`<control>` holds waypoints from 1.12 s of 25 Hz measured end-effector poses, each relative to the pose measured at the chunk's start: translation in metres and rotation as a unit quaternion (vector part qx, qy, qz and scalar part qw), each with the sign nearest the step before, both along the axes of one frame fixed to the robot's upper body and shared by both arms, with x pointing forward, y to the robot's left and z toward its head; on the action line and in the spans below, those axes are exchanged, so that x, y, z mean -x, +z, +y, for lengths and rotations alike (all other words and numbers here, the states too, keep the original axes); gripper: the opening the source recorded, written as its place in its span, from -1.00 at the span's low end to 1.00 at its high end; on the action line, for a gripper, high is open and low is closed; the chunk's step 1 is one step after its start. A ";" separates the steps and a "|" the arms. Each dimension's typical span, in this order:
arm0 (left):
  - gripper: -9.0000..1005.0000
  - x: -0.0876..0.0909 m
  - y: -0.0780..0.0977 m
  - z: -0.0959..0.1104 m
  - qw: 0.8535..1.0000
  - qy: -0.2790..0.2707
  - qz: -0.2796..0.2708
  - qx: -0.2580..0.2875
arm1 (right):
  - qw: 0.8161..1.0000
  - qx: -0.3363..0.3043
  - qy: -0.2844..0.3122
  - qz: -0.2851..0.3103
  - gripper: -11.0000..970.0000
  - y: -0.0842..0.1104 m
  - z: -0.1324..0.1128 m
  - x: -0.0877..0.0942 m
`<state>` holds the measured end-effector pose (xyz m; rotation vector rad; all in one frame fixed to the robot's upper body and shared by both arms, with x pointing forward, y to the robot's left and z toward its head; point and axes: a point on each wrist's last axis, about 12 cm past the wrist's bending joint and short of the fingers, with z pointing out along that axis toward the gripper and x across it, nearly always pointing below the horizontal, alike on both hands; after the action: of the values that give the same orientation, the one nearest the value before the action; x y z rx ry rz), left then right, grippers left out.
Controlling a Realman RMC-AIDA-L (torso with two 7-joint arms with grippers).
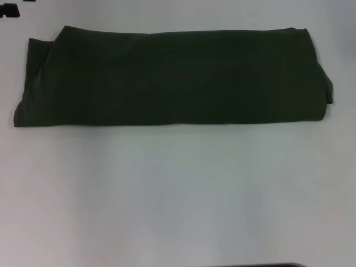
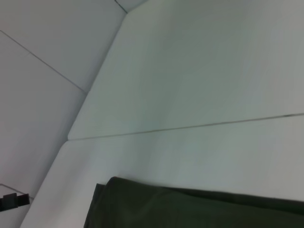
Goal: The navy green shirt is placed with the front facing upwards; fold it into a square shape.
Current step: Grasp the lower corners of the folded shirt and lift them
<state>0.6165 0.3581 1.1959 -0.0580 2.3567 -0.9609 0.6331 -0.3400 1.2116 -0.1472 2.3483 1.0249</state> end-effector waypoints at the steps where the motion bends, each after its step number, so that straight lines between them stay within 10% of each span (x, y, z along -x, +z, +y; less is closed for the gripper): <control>1: 0.23 0.001 -0.002 0.001 1.000 0.001 0.002 0.000 | 1.000 0.002 0.000 0.001 0.94 -0.003 -0.001 0.001; 28: 0.23 0.032 -0.069 0.017 0.984 0.051 0.148 -0.087 | 1.000 0.012 0.001 0.020 0.94 -0.042 -0.015 0.029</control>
<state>0.5843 0.3750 1.1267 -0.2668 2.6717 -0.7353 0.6038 -0.3546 1.1694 -0.1384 2.3976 1.0100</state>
